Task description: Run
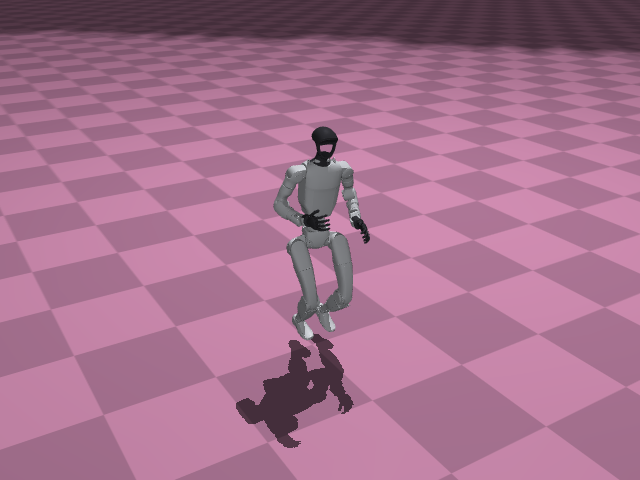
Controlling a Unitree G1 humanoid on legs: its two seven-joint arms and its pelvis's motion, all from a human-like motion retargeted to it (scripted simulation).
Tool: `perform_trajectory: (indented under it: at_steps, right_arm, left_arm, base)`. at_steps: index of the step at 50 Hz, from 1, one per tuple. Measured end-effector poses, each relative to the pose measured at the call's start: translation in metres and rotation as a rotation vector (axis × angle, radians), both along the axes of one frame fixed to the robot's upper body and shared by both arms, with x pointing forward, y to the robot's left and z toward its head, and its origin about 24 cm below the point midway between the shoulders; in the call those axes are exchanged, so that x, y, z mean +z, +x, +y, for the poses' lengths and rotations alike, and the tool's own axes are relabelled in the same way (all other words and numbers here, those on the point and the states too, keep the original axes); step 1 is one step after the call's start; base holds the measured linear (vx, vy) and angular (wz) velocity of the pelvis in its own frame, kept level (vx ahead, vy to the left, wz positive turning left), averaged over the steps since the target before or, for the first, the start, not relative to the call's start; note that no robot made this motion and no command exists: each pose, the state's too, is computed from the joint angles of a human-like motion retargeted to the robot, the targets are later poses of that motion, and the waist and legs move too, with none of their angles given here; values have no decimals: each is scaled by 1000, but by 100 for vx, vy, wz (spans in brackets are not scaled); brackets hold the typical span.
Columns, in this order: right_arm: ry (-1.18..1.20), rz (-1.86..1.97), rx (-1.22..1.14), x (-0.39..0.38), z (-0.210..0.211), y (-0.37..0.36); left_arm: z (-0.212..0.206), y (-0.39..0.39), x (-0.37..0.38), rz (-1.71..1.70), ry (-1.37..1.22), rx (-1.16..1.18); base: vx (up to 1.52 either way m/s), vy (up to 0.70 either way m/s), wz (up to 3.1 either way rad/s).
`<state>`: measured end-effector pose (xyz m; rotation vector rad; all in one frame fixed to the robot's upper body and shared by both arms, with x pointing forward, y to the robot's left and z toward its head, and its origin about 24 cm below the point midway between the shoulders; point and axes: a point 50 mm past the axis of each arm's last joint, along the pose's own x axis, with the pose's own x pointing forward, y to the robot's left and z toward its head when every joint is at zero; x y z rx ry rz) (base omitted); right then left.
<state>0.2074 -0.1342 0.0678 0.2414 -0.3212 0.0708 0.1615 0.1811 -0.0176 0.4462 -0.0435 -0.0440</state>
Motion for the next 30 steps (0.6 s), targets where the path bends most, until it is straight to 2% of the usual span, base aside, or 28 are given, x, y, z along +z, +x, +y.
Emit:
perform_trajectory:
  at_steps: [7,12,16,22,30]
  right_arm:
    - [-16,-80,-24,11,-7,-4]
    - [-158,-50,-19,1,3,14]
    - [-186,73,19,-23,8,15]
    - [-164,156,91,-38,9,-2]
    - [-194,137,54,-38,4,-4]
  left_arm:
    - [3,-3,6,-21,8,23]
    - [0,34,29,-176,44,39]
    - [-21,58,51,-267,-16,-49]
    - [-38,53,69,-313,-64,-212]
    - [-43,45,61,-282,-23,-264]
  base:
    - [-3,4,30]
    - [-22,2,-15]
    - [-3,1,94]
    - [1,-1,71]
    - [-4,-5,52]
